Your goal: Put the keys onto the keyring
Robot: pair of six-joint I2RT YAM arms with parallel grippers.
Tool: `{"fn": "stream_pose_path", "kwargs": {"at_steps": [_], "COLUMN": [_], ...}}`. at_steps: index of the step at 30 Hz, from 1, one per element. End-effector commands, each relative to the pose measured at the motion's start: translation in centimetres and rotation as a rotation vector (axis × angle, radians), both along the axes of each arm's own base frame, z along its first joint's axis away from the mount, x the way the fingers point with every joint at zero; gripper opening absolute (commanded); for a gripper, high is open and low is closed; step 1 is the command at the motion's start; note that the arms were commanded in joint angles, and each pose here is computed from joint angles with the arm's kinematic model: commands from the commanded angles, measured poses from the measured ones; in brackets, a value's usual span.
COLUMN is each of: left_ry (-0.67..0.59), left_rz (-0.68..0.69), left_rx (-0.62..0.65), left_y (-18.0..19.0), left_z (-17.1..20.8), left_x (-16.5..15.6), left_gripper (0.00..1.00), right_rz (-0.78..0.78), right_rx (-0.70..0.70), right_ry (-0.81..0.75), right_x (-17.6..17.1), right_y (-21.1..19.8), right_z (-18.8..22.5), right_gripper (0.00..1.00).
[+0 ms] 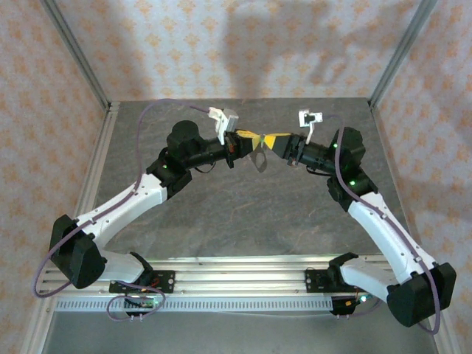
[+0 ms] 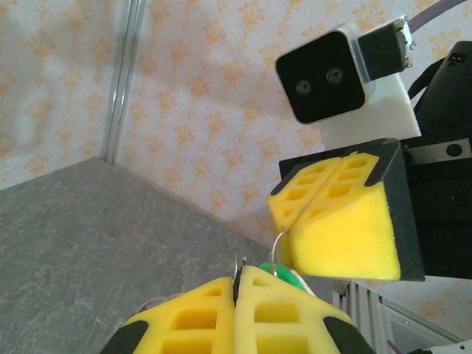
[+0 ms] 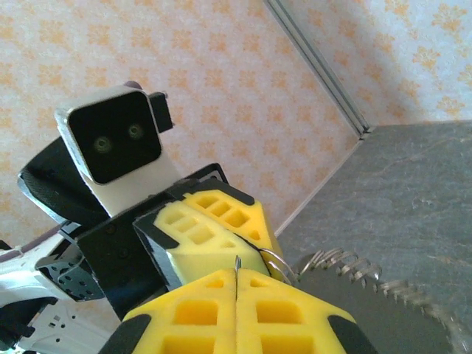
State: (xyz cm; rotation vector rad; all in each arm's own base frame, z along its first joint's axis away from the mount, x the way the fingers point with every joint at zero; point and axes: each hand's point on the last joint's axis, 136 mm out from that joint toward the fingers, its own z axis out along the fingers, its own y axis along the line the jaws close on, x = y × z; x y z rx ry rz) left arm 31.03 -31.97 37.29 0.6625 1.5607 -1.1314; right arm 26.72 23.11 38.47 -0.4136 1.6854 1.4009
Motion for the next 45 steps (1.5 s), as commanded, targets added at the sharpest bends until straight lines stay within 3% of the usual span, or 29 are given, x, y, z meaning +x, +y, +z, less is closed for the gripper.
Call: {"fn": "stream_pose_path", "kwargs": {"at_steps": [1, 25, 45], "left_ry": [-0.077, -0.104, -0.106], "left_rz": [-0.036, -0.04, -0.019], "left_rx": [-0.058, -0.082, -0.101], "left_y": [-0.4, 0.0, -0.1], "left_z": [3.3, 4.6, 4.7], "left_x": [-1.0, -1.7, -1.3], "left_gripper": [0.0, 0.0, 0.0], "right_rz": [0.013, -0.063, 0.053], "right_rx": [0.029, -0.023, -0.043], "right_ry": [-0.082, 0.023, 0.081], "right_x": [-0.7, 2.1, 1.0], "right_y": [-0.1, -1.1, -0.1], "right_z": [2.4, -1.3, -3.3], "right_gripper": [0.0, 0.0, 0.0]}}
